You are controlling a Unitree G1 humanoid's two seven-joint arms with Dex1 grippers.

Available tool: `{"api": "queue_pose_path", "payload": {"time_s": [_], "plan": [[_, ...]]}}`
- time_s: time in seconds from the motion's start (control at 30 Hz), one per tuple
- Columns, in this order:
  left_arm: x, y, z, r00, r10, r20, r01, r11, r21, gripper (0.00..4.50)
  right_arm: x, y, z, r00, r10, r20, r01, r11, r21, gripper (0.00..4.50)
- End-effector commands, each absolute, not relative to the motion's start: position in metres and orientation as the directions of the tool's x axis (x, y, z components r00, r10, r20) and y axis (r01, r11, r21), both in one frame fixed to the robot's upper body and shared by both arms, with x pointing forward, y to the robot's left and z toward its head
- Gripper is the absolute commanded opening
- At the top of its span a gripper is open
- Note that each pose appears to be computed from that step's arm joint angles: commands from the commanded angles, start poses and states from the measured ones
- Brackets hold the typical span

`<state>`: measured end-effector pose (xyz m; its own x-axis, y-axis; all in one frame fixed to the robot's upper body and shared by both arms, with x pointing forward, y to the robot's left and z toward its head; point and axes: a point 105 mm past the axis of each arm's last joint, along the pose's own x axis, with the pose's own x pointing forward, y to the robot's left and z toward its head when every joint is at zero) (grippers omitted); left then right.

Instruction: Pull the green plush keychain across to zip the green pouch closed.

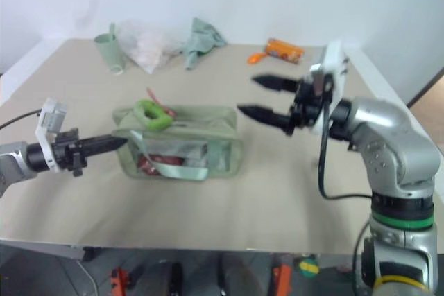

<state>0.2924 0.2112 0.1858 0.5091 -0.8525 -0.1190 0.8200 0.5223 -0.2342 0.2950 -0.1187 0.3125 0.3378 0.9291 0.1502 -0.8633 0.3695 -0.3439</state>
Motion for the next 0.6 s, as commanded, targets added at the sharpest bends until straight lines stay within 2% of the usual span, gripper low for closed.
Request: {"api": "queue_pose_path", "payload": {"time_s": [0.03,0.23,0.37,0.6], "plan": [[0.29,0.209,0.18,0.502,-0.856,-0.124,0.816,0.516,-0.259,0.0,0.288,-0.082,0.316,0.246,0.964,0.096,-0.846,0.262,-0.464,3.73],[0.289,0.206,0.178,0.5,-0.859,-0.114,0.819,0.511,-0.263,0.0,0.297,-0.041,0.276,0.192,0.971,-0.143,-0.805,0.073,-0.589,3.73],[0.288,0.203,0.178,0.497,-0.861,-0.108,0.822,0.507,-0.259,0.0,0.302,-0.027,0.267,0.163,0.969,-0.184,-0.776,0.011,-0.63,3.73],[0.286,0.202,0.176,0.496,-0.861,-0.11,0.821,0.506,-0.263,0.0,0.3,-0.01,0.268,0.114,0.975,-0.191,-0.745,-0.044,-0.666,3.73]]}}
